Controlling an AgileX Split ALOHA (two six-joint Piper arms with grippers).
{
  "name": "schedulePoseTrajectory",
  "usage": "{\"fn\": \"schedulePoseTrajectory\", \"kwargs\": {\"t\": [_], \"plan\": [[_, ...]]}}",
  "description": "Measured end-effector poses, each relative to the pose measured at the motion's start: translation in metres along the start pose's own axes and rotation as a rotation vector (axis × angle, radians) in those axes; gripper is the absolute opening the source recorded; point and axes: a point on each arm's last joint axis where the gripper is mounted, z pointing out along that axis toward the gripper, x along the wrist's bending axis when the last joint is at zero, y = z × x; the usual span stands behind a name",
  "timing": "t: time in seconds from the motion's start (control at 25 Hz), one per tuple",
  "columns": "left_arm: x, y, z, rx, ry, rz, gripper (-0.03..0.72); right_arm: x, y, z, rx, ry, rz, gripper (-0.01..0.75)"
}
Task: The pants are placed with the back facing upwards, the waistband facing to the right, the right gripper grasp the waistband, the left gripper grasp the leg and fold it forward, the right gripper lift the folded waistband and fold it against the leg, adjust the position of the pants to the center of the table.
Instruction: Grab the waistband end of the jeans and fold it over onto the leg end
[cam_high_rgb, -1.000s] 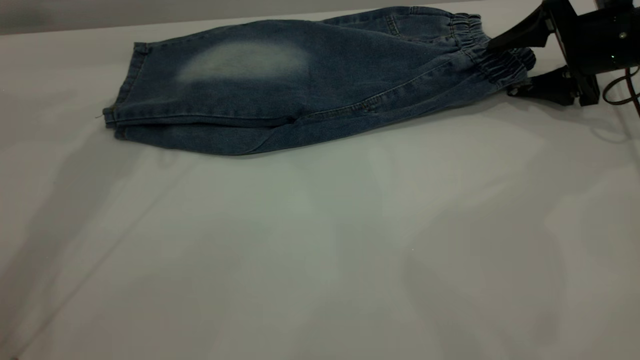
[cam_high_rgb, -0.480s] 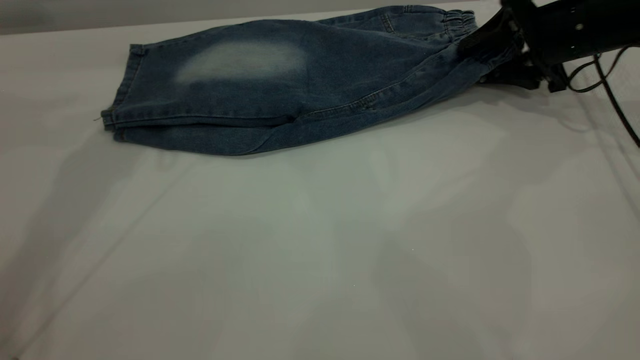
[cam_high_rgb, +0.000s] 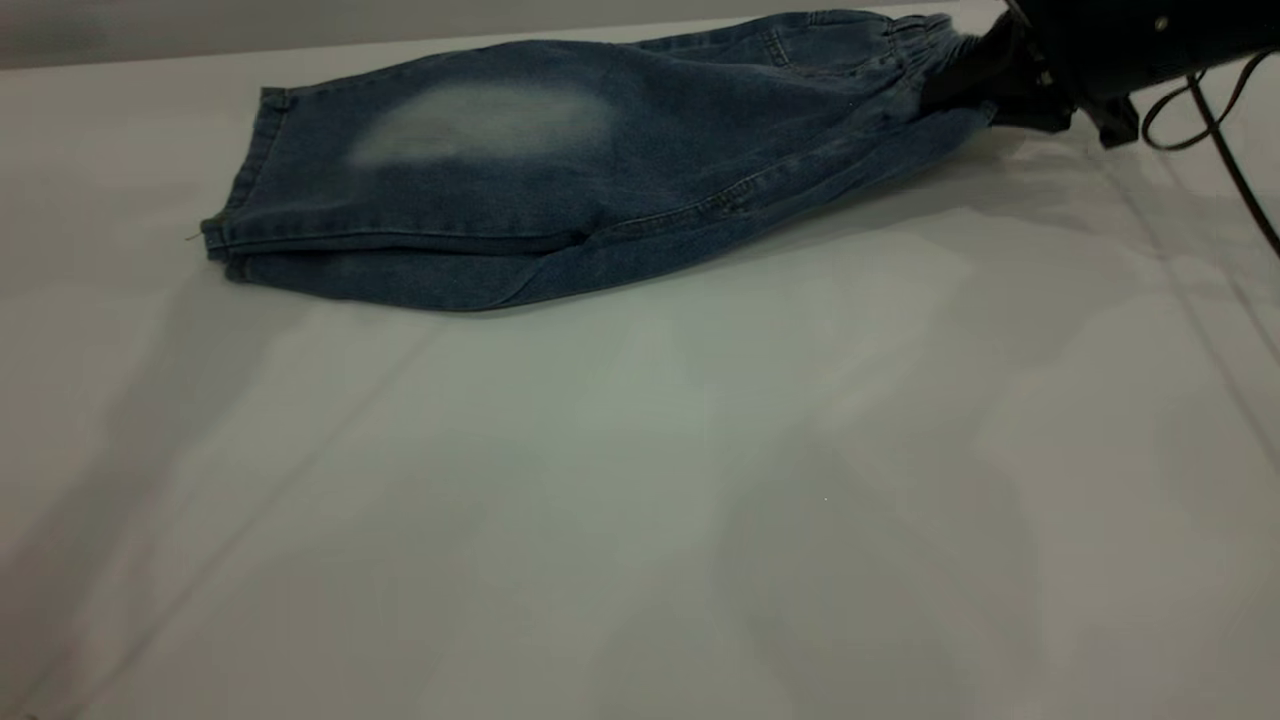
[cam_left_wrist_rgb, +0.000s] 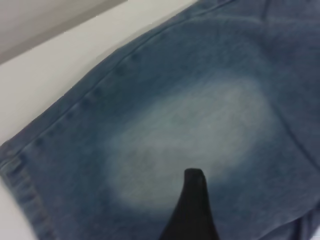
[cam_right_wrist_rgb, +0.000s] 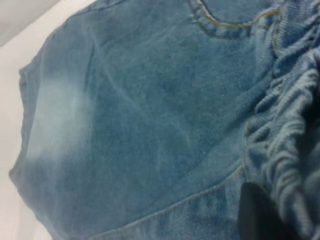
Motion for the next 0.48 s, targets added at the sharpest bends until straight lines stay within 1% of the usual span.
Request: {"fn": "schedulePoseTrajectory", "kwargs": {"t": [0.28, 0.48], "plan": [[-0.026, 0.028, 0.044, 0.075, -0.087, 0.12, 0.552, 0.024, 0.007, -0.009, 0.015, -0.05, -0.091, 0.078], [-0.045, 0.038, 0.091, 0.115, -0.114, 0.208, 0.551, 0.035, 0.006, -0.008, 0.023, -0.045, -0.122, 0.078]]}}
